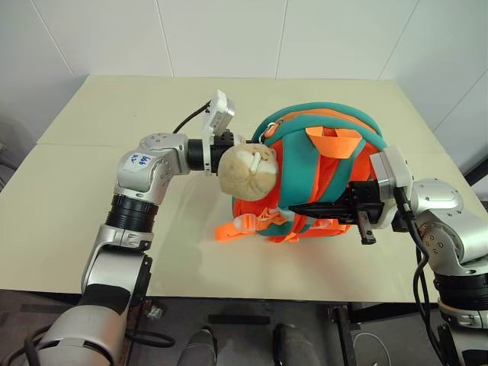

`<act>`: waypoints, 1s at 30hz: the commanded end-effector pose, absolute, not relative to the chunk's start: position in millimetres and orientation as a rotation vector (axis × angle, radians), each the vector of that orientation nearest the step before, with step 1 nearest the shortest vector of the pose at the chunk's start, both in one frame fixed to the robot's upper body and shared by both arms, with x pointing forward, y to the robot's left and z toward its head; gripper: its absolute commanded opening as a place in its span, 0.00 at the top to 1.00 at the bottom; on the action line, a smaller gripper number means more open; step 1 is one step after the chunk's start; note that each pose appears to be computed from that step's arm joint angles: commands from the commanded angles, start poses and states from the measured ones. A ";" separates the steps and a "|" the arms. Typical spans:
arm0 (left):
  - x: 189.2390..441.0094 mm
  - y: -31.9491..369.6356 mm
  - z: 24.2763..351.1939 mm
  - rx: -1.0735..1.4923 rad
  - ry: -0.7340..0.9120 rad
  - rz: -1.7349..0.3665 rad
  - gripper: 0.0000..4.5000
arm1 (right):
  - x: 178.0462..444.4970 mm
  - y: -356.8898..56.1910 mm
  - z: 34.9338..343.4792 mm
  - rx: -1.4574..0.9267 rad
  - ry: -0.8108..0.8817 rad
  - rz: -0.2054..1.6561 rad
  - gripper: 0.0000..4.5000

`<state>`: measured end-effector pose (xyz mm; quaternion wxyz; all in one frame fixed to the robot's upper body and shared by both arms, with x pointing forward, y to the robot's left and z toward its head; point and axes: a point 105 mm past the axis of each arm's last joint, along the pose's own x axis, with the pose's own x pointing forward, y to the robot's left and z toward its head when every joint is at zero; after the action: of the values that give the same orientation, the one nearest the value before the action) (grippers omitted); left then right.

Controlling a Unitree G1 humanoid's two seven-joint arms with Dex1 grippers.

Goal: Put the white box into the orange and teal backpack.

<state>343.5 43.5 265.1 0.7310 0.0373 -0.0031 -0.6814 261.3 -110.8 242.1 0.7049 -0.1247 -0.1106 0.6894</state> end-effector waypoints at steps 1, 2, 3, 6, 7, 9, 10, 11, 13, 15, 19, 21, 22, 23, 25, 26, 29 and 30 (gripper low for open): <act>319.8 52.1 285.5 0.112 -0.066 -1.599 0.37 | 257.9 -110.2 251.8 -0.308 -0.297 1.529 1.00; 317.6 55.1 287.6 0.119 -0.068 -1.603 0.30 | 258.0 -110.3 251.8 -0.308 -0.297 1.528 1.00; 316.6 59.4 291.0 0.122 -0.072 -1.597 0.22 | 258.2 -110.5 252.0 -0.308 -0.297 1.527 1.00; 316.0 82.5 303.2 0.163 -0.092 -1.550 0.02 | 259.5 -110.7 252.3 -0.308 -0.295 1.524 1.00; 315.5 88.8 305.3 0.176 -0.093 -1.538 0.01 | 259.9 -110.6 252.3 -0.308 -0.295 1.524 1.00; 314.3 103.4 306.3 0.207 -0.090 -1.515 0.01 | 261.0 -110.0 252.1 -0.308 -0.294 1.525 1.00; 314.6 111.4 307.2 0.216 -0.093 -1.496 0.01 | 261.7 -109.6 251.9 -0.308 -0.294 1.526 1.00; 314.9 116.4 307.8 0.221 -0.095 -1.484 0.01 | 262.2 -109.4 251.9 -0.308 -0.294 1.527 1.00; 311.5 125.7 309.0 0.202 -0.096 -1.486 0.01 | 263.2 -108.6 251.9 -0.307 -0.294 1.529 1.00; 308.5 130.4 308.5 0.189 -0.094 -1.492 0.01 | 263.8 -108.1 252.0 -0.307 -0.294 1.530 1.00; 308.9 141.8 298.5 0.193 -0.073 -1.444 0.01 | 265.4 -107.5 252.6 -0.308 -0.295 1.533 1.00; 308.3 142.7 297.8 0.187 -0.088 -1.437 0.01 | 265.7 -107.4 252.5 -0.308 -0.294 1.533 1.00; 308.0 142.0 298.4 0.168 -0.103 -1.435 0.01 | 265.8 -107.4 252.4 -0.308 -0.293 1.533 1.00; 310.4 141.6 297.0 0.156 -0.110 -1.412 0.01 | 266.0 -107.3 252.3 -0.307 -0.293 1.532 1.00; 313.6 140.7 294.6 0.143 -0.114 -1.384 0.01 | 266.4 -107.2 252.6 -0.306 -0.292 1.531 1.00; 317.7 139.7 289.6 0.131 -0.082 -1.357 0.01 | 266.5 -107.3 252.6 -0.307 -0.292 1.531 1.00; 324.3 132.7 289.4 0.068 -0.093 -1.334 0.15 | 267.3 -107.1 252.8 -0.306 -0.291 1.528 1.00; 324.1 130.7 290.4 0.050 -0.099 -1.339 0.21 | 267.5 -107.1 252.8 -0.306 -0.291 1.528 1.00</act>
<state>328.4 131.6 279.3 0.7845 0.0245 -0.0236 -0.6193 270.7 -109.5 243.5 0.7100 -0.1238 -0.1080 0.6847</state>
